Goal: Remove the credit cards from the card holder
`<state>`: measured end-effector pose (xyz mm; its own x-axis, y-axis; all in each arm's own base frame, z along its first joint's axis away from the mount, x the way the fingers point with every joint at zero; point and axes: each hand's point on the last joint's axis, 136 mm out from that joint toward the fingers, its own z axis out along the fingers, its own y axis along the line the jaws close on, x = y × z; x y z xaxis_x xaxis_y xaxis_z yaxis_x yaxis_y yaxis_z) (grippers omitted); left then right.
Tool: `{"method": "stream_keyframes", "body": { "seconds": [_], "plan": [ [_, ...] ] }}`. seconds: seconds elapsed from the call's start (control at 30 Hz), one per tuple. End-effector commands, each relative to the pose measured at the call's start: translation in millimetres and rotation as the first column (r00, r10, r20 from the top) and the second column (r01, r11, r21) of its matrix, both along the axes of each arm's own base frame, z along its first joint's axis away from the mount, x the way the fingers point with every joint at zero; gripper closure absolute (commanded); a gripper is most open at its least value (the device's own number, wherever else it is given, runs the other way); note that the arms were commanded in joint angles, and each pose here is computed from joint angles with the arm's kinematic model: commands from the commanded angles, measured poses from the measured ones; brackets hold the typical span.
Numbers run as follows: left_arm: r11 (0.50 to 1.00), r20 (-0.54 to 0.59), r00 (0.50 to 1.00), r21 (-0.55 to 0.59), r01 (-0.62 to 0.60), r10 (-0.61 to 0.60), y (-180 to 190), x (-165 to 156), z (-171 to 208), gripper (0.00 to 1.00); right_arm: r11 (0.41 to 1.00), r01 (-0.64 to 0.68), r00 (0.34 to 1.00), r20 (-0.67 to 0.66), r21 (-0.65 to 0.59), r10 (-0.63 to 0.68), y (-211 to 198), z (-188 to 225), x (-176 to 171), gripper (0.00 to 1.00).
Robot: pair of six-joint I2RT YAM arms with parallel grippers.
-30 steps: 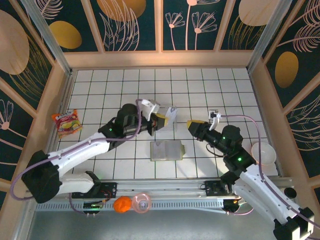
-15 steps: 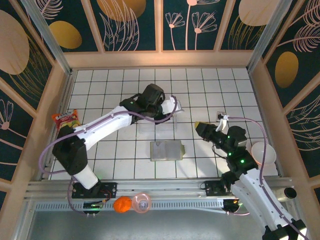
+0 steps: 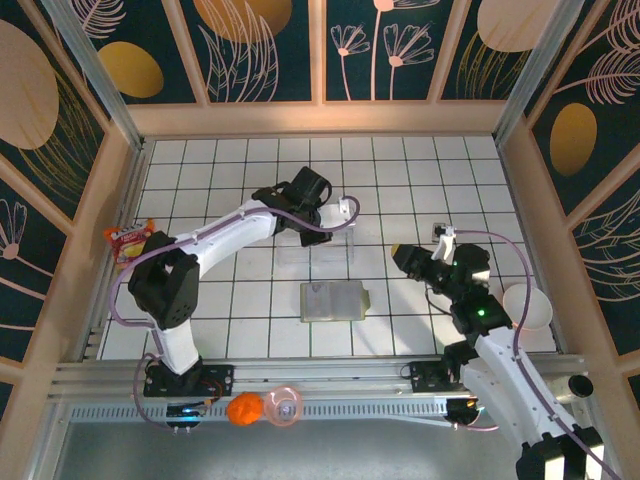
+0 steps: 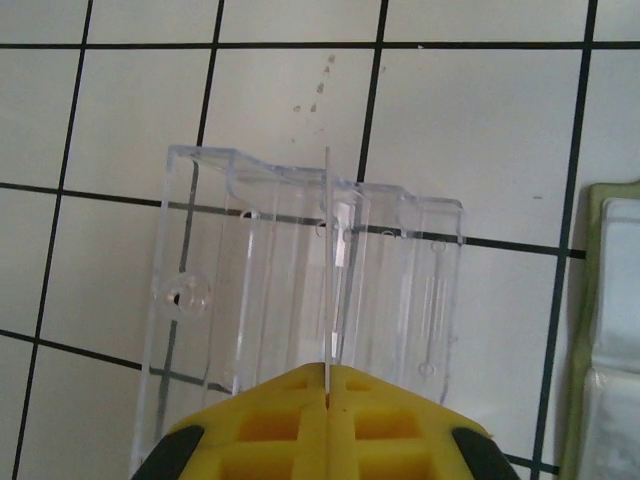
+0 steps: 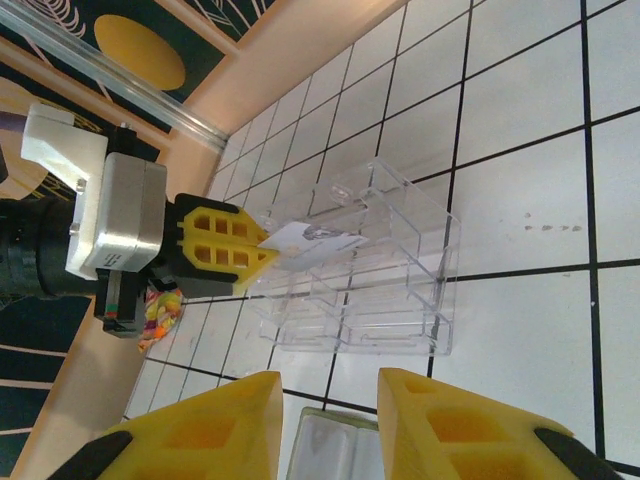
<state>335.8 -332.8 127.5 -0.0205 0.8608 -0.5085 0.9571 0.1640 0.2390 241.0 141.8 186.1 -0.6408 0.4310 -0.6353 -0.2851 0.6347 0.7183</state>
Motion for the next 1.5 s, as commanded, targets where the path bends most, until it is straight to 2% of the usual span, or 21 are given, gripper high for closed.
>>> {"method": "stream_keyframes", "body": {
  "seconds": [0.0,0.8,1.1,1.23,1.37,1.47],
  "plan": [
    [0.997,-0.016,1.0,0.066,0.028,-0.027,4,1,-17,1.0,1.0,-0.012,1.0,0.02,-0.001,0.012,0,2,1,0.69],
    [0.99,-0.046,0.992,0.076,0.118,-0.115,-3,-4,-30,1.0,1.0,-0.023,1.0,-0.006,0.022,0.023,-1,-4,6,0.69],
    [0.988,-0.081,0.992,0.105,0.109,-0.101,0,-5,-42,1.0,0.999,-0.025,1.0,-0.003,0.024,0.025,-1,-3,6,0.69],
    [0.99,-0.079,0.995,0.123,0.063,-0.053,1,3,-45,1.0,0.999,-0.028,1.0,0.001,0.025,0.028,0,-1,6,0.69],
    [0.994,-0.082,0.996,0.109,0.027,-0.018,-4,8,-40,0.85,0.999,-0.037,0.999,0.008,0.031,0.036,1,1,5,0.69],
    [0.996,-0.065,0.998,0.088,0.005,0.001,-7,13,-29,0.8,0.999,-0.04,0.999,0.008,0.033,0.04,1,1,4,0.69]
  ]
}}
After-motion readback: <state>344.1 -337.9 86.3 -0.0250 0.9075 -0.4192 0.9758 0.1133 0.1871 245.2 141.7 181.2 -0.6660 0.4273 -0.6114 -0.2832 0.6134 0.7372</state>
